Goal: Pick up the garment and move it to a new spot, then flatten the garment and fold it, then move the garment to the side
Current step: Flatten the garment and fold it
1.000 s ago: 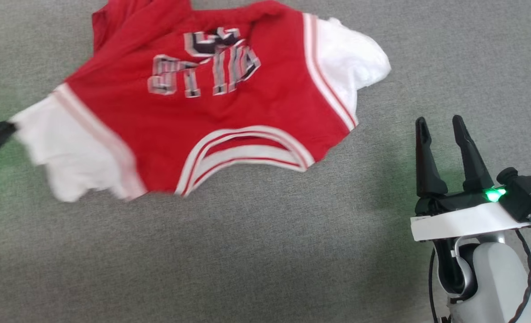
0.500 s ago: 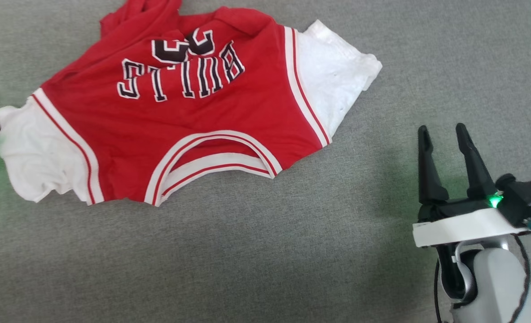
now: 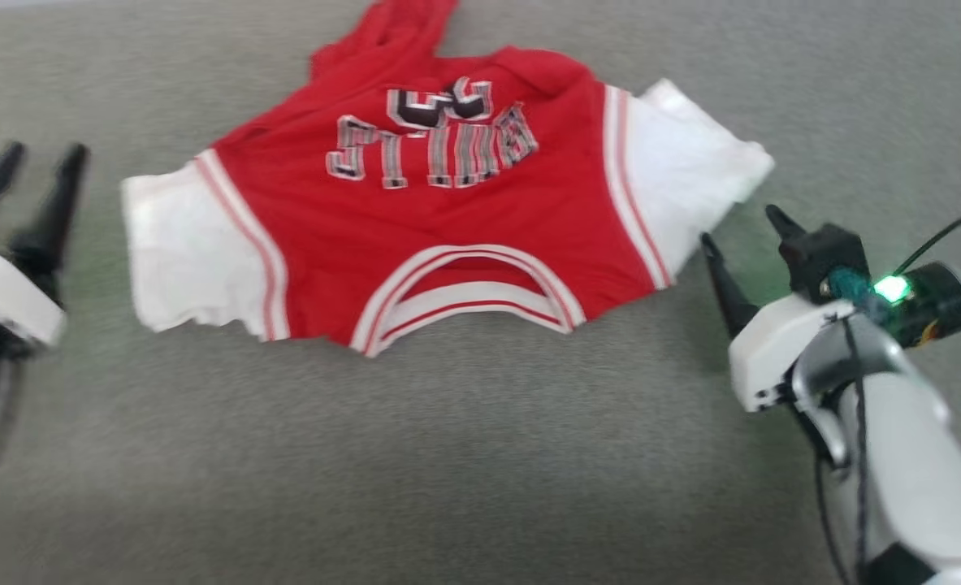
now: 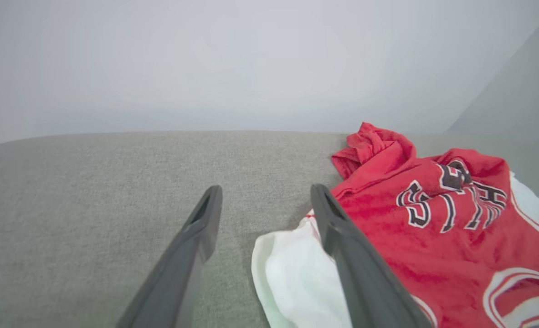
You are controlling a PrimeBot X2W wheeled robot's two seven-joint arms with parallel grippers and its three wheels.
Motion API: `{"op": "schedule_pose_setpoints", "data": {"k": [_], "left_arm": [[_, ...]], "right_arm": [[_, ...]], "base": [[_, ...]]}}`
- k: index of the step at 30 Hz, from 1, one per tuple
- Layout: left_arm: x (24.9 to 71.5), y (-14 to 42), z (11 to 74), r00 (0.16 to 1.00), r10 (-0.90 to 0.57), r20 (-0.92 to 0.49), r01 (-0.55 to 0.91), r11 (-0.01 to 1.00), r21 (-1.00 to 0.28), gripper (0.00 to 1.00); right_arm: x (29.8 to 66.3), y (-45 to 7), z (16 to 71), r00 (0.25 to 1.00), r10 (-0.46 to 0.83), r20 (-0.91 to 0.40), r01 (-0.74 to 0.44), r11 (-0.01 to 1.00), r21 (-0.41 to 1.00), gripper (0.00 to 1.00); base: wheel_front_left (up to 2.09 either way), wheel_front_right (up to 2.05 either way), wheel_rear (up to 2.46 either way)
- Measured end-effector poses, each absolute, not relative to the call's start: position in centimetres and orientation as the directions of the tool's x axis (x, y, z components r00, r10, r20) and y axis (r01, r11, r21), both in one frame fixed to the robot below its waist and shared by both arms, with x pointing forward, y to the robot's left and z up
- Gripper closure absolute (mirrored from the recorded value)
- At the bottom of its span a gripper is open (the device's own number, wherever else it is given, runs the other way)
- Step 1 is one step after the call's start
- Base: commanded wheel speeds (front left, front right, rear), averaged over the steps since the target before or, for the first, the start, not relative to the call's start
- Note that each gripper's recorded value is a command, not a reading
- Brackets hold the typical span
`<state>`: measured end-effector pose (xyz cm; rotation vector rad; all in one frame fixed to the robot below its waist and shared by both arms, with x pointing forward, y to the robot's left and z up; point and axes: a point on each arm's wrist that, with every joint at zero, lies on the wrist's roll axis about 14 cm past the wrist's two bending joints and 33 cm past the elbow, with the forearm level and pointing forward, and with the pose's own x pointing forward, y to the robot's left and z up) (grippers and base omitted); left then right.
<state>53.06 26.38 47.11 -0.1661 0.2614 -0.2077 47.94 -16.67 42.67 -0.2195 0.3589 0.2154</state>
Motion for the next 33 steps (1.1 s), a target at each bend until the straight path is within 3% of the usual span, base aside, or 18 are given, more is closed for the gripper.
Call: {"op": "schedule_pose_setpoints", "data": {"k": [13,22,29,30,31,32,33], "left_arm": [[43.3,27.6,46.1,0.991,-0.062,-0.118,0.045,0.989,-0.143,0.0],[42.1,28.1,45.5,0.994,-0.005,-0.106,-0.01,0.99,-0.138,0.0],[42.9,28.4,44.9,0.992,-0.024,-0.123,0.011,0.994,-0.107,0.0],[43.1,28.4,45.0,0.992,-0.03,-0.121,0.018,0.995,-0.099,0.0],[43.3,28.2,45.2,0.992,-0.044,-0.118,0.033,0.995,-0.093,0.0],[43.6,27.9,45.5,0.991,-0.065,-0.114,0.056,0.995,-0.081,0.0],[43.8,27.8,45.8,0.99,-0.084,-0.11,0.077,0.995,-0.065,0.0]], "right_arm": [[48.5,-16.7,41.4,0.661,0.126,-0.74,-0.4,0.893,-0.205,0.0],[49.1,-15.0,39.0,0.543,0.134,-0.829,-0.43,0.893,-0.137,0.0],[49.9,-13.9,36.7,0.5,0.143,-0.854,-0.423,0.901,-0.097,0.0],[49.9,-13.7,36.5,0.491,0.142,-0.859,-0.425,0.9,-0.094,0.18],[49.9,-13.7,36.3,0.486,0.138,-0.863,-0.426,0.9,-0.096,0.63],[49.9,-13.5,36.2,0.483,0.14,-0.864,-0.427,0.9,-0.093,0.9],[49.9,-13.4,36.2,0.48,0.143,-0.865,-0.422,0.902,-0.085,1.0]], "base": [[0.0,0.0,0.0],[0.0,0.0,0.0],[0.0,0.0,0.0],[0.0,0.0,0.0],[0.0,0.0,0.0],[0.0,0.0,0.0],[0.0,0.0,0.0]]}}
